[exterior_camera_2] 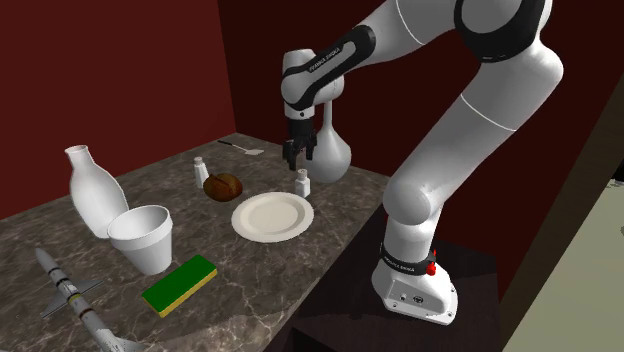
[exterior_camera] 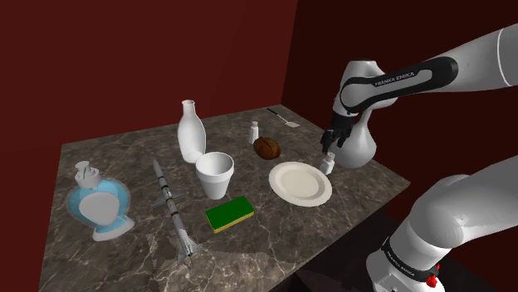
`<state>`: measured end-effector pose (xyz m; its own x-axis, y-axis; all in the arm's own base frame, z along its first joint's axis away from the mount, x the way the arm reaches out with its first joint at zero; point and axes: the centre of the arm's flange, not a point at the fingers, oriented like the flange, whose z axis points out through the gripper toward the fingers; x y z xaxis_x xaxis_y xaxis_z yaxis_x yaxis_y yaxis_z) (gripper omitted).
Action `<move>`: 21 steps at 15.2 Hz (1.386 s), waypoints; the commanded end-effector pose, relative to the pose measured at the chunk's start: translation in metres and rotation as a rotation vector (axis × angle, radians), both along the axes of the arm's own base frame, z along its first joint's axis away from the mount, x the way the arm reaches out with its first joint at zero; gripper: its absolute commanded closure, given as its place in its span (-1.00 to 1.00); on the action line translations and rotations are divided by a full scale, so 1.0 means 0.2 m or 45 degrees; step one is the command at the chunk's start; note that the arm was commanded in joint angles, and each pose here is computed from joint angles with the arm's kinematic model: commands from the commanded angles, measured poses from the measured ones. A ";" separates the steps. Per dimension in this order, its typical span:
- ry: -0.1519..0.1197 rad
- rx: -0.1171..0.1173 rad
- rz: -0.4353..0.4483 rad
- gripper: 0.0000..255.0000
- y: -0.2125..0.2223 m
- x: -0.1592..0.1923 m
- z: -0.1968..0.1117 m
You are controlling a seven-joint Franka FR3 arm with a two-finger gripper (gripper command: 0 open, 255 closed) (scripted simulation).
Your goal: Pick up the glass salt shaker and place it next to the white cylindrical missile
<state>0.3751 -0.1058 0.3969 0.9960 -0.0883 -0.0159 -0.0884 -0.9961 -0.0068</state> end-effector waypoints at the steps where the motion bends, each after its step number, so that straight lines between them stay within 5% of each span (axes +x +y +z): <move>1: -0.002 -0.001 0.000 -1.00 0.00 0.01 -0.05; 12: -0.002 -0.001 0.000 -1.00 0.00 0.00 -0.15; 13: -0.002 -0.001 0.000 1.00 0.00 0.00 -0.14; 21: -0.001 -0.002 0.000 1.00 0.00 -0.01 -0.15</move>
